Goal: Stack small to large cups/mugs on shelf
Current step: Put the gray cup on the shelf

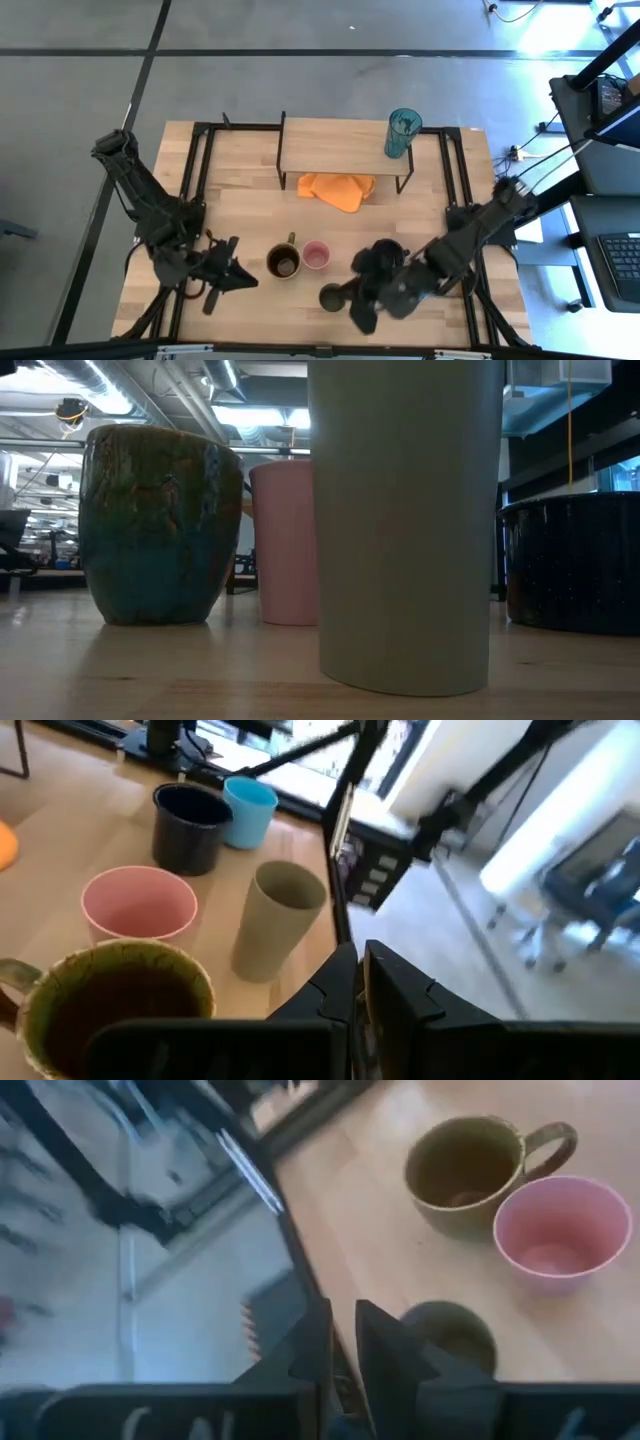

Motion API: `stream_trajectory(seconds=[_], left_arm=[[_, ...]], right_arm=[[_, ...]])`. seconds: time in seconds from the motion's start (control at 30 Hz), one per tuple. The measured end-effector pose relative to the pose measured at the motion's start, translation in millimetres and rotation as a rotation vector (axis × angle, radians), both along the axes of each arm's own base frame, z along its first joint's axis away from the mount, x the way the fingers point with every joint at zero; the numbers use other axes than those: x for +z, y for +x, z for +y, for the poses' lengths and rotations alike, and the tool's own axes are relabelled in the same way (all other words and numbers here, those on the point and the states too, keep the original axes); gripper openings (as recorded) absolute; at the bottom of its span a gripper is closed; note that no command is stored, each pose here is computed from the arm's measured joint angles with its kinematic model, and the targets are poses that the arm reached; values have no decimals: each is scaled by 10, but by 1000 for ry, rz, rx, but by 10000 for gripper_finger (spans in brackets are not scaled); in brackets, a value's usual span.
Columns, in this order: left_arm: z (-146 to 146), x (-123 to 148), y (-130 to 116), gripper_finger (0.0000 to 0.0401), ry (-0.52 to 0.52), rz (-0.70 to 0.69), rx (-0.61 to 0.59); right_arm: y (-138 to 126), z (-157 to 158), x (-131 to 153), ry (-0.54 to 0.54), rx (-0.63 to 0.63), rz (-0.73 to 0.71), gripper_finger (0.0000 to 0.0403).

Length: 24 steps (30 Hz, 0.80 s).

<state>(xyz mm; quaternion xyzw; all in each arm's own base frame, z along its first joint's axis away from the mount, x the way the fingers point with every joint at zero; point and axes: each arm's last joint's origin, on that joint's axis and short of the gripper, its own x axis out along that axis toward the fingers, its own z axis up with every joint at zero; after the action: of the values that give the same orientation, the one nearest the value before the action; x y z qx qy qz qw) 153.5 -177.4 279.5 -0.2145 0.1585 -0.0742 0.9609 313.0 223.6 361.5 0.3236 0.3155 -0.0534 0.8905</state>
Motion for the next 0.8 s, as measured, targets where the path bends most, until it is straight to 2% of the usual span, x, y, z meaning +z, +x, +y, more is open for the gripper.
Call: stream_trajectory(seconds=[0.1, 0.17, 0.3, 0.37, 0.53, 0.67, 0.8], left_arm=[[-45, 45, 38, 18, 79, 76, -31], [-65, 73, 89, 18, 123, 137, -51], [-93, 71, 206, 18, 183, 244, -82], [-84, 40, 265, 18, 211, 293, -80], [-44, -30, 377, 18, 218, 339, -66], [-13, -30, 407, 18, 217, 341, -57], [-2, -28, 417, 18, 216, 341, -53]], right_arm=[[117, 108, -7, -96, 37, 88, 52], [159, 131, -28, -146, 65, 196, 52], [228, 135, -173, -145, 90, 445, 52], [288, 159, -264, -116, 94, 514, 52], [432, 177, -478, -102, 65, 578, 52], [507, 86, -503, -108, 27, 577, 54], [584, -41, -521, -95, -34, 580, 78]])
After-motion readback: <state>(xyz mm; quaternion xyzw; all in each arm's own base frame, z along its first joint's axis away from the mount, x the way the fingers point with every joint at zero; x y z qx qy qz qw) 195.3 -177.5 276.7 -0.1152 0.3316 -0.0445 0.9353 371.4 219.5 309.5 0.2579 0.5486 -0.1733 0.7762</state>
